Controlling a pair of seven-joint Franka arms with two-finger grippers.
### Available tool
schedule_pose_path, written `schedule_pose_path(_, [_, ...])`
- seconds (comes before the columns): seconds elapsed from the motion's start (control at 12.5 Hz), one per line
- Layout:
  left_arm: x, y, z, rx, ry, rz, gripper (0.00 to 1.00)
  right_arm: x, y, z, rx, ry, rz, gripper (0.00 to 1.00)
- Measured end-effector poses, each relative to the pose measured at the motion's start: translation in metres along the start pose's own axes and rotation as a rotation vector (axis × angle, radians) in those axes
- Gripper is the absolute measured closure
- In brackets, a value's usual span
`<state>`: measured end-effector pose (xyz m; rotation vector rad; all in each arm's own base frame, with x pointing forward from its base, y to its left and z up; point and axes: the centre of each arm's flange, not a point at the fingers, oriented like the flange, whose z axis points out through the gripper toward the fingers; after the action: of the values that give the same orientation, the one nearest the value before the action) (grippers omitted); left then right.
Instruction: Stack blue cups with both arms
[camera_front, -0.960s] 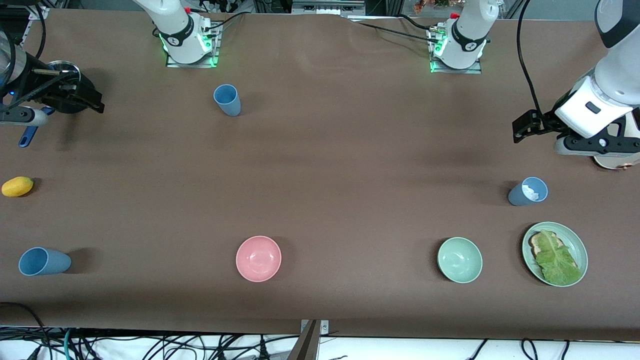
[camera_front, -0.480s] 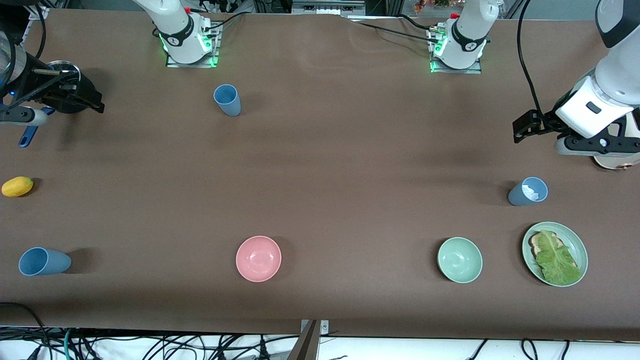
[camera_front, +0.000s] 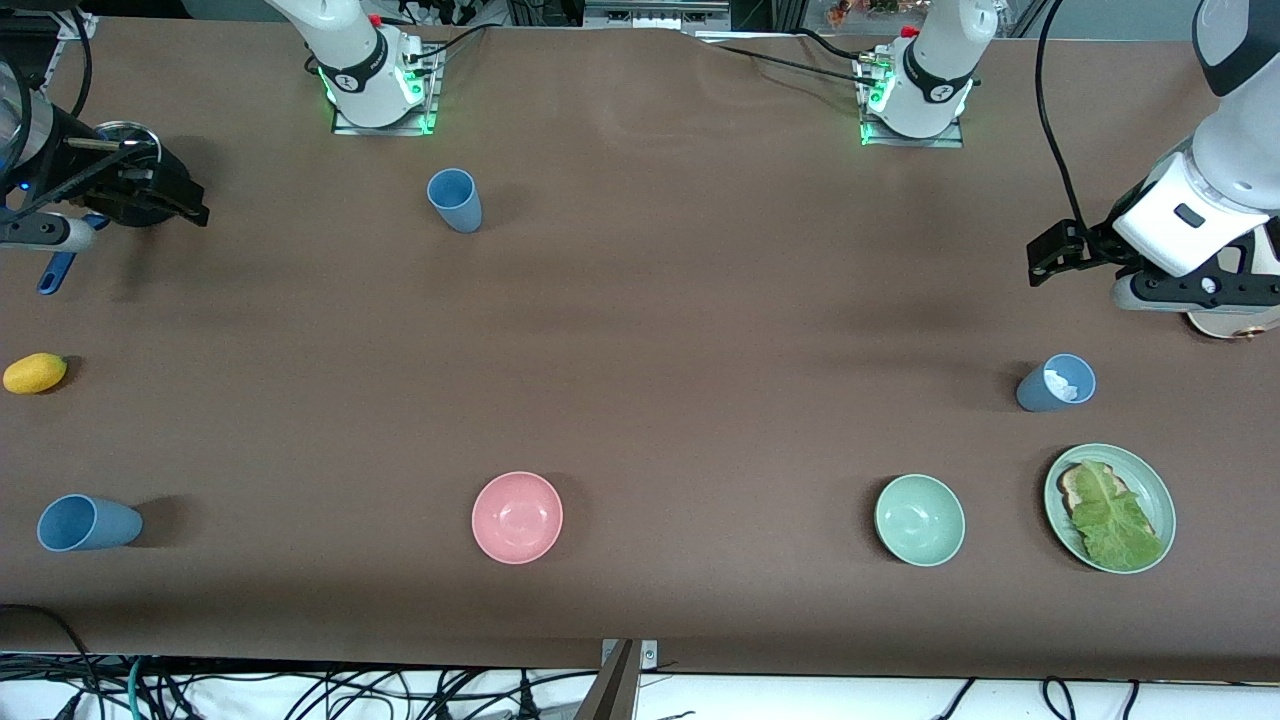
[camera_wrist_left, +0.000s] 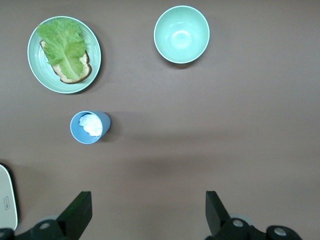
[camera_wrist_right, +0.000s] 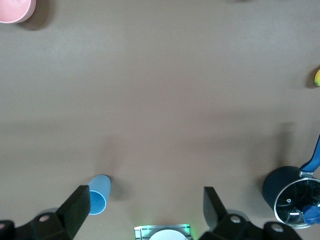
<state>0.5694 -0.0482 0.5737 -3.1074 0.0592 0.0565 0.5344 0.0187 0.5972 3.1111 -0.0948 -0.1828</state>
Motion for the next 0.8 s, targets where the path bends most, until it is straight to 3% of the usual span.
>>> schedule_pose_path(0.8, [-0.0023, -0.0007, 0.0002, 0.001, -0.016, -0.001, 0.0, 0.0, 0.0, 0.0, 0.0, 0.0, 0.0, 0.0])
